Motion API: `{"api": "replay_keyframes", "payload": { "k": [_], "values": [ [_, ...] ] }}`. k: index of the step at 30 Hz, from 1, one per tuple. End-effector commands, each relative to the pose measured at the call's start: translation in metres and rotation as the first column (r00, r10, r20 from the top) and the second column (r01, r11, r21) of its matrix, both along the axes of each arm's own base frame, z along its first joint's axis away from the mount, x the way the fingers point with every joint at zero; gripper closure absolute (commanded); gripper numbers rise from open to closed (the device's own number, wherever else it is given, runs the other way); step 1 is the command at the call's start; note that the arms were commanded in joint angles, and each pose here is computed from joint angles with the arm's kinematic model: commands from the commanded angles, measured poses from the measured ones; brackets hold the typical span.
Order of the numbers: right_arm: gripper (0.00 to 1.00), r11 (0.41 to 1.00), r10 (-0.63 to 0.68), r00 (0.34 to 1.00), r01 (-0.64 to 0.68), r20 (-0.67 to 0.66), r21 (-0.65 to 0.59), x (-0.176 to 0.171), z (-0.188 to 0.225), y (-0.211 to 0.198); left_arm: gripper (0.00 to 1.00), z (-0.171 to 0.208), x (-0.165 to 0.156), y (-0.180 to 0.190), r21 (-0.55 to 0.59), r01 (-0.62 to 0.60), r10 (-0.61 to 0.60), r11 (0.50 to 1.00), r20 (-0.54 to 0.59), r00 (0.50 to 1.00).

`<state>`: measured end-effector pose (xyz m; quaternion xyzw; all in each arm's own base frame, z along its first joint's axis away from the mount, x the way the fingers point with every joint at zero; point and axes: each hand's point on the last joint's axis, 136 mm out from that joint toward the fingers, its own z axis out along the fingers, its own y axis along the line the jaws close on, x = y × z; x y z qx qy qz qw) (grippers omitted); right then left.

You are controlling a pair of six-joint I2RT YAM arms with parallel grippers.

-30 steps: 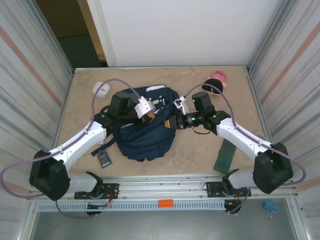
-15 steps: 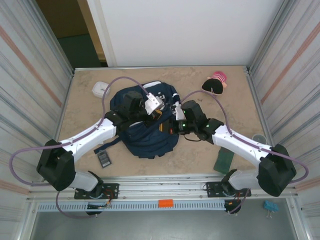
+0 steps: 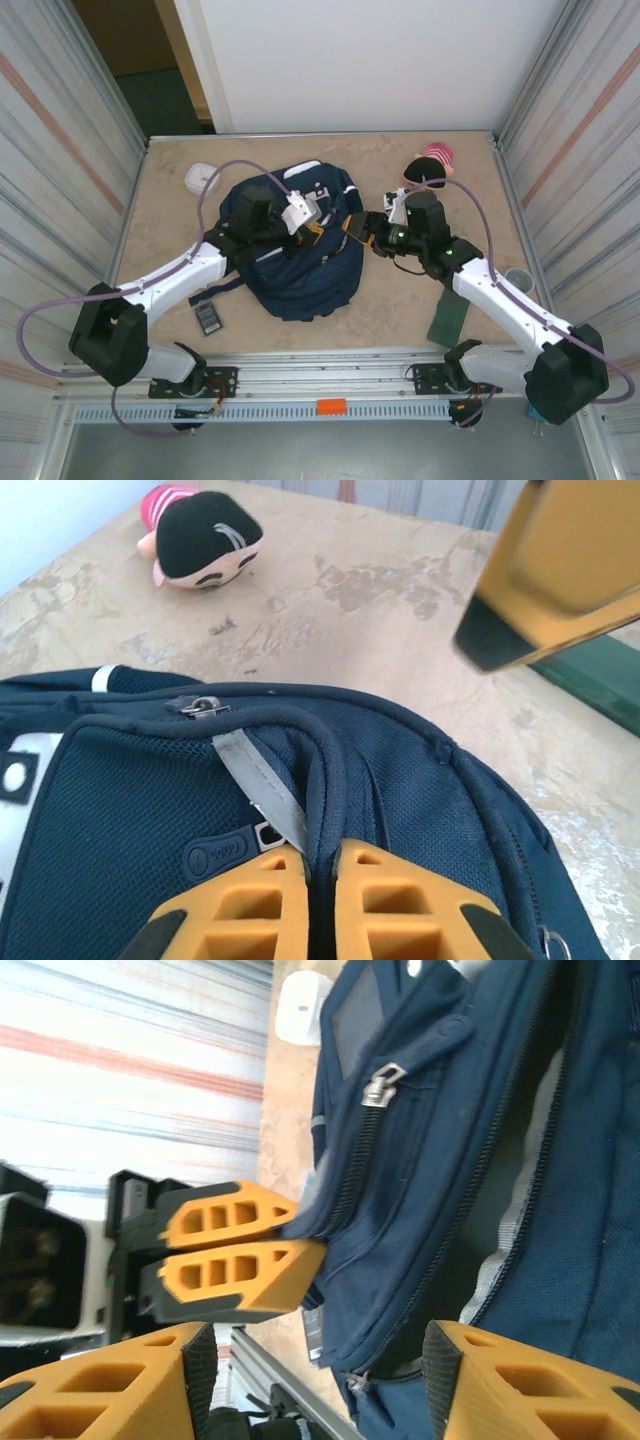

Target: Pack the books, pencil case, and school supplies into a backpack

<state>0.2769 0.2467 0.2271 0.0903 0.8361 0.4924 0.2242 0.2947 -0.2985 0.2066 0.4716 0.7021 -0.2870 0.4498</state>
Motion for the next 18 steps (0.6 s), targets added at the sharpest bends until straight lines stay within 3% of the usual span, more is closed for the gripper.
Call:
{"api": "replay_keyframes", "payload": {
  "k": [1, 6, 10, 14, 18],
  "values": [
    [0.42, 0.998, -0.041, 0.995, 0.045, -0.09, 0.043, 0.009, -0.009, 0.005, 1.0, 0.062, -0.021, -0.018, -0.146, 0.189, -0.164, 0.971, 0.172, 0.971],
    [0.45, 0.991, -0.054, 0.989, 0.069, -0.136, 0.11, 0.025, -0.015, 0.023, 1.0, 0.063, -0.027, -0.021, -0.146, 0.232, -0.204, 0.962, 0.185, 0.961],
    [0.81, 0.986, -0.065, 0.991, 0.082, -0.119, 0.142, 0.035, -0.01, 0.034, 1.0, 0.057, -0.017, -0.019, -0.115, 0.185, -0.167, 0.976, 0.157, 0.974],
    [0.97, 0.977, -0.14, 0.986, 0.153, -0.096, 0.147, 0.043, -0.008, 0.031, 0.83, 0.059, -0.005, -0.008, -0.097, 0.036, -0.031, 0.995, 0.058, 0.998],
    [1.0, 0.97, -0.193, 0.979, 0.2, -0.067, 0.137, 0.046, -0.003, 0.028, 0.66, 0.068, -0.001, 0.015, -0.123, -0.219, 0.205, 0.968, -0.118, 0.972]
  ]
}}
